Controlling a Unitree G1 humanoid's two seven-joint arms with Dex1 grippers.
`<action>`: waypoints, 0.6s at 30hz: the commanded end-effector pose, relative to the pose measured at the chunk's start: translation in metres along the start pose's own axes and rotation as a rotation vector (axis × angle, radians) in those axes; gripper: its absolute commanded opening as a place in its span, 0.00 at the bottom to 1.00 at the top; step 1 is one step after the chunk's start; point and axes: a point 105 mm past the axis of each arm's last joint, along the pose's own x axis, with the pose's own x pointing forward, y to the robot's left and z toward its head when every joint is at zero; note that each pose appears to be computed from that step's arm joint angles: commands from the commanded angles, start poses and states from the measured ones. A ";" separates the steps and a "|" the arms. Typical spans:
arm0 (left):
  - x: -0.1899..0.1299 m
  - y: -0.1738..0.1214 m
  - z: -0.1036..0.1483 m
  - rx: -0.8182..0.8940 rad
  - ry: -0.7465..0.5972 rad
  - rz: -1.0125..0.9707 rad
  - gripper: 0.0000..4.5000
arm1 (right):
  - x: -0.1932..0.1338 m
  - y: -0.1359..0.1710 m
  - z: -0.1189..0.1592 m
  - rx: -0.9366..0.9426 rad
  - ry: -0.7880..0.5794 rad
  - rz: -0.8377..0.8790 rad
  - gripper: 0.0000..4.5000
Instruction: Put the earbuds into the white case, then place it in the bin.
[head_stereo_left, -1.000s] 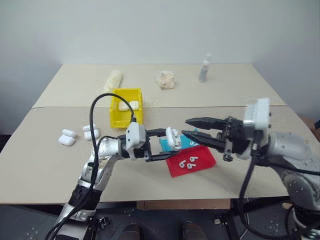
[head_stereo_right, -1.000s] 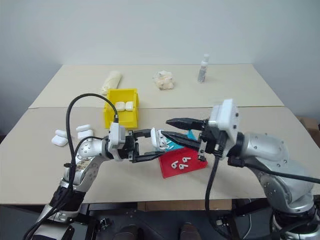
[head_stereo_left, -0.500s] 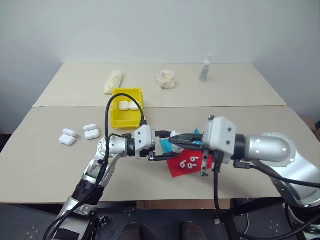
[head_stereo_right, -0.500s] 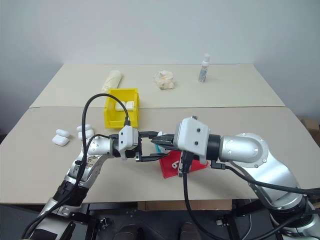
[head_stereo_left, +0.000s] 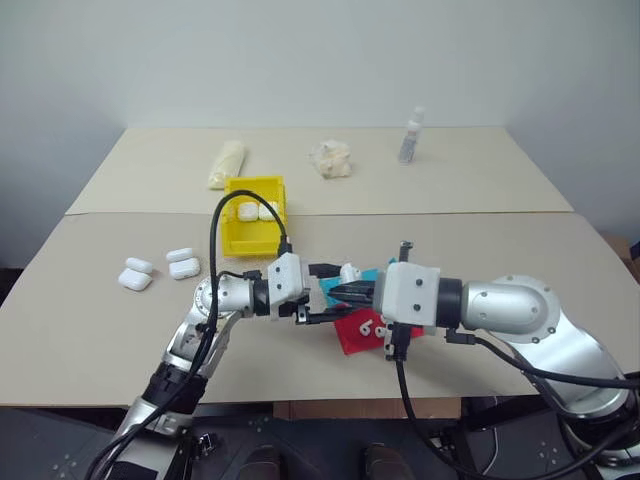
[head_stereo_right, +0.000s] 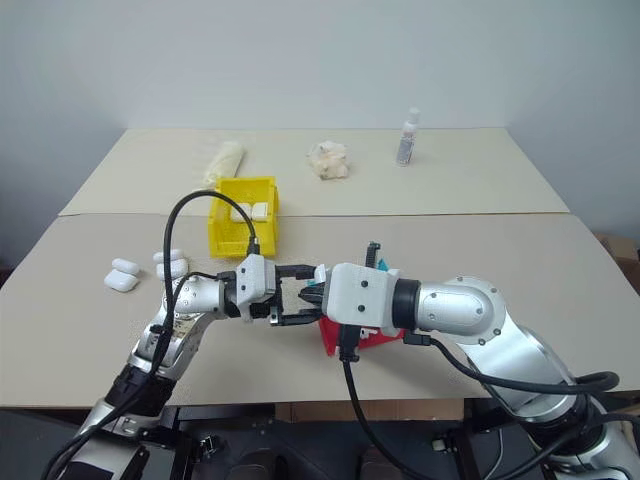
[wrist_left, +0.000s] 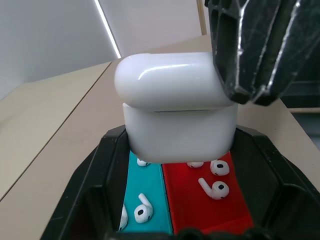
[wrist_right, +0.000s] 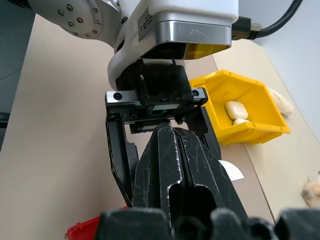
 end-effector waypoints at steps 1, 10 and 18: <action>-0.004 0.009 0.024 0.074 -0.101 0.036 0.61 | -0.008 -0.008 -0.006 -0.013 0.036 -0.043 0.01; -0.007 0.010 0.024 0.062 -0.128 0.077 0.61 | -0.012 -0.009 0.004 -0.002 -0.003 -0.059 0.01; -0.014 0.029 0.028 0.118 -0.148 0.211 0.61 | -0.034 -0.034 0.042 0.103 -0.269 -0.211 0.01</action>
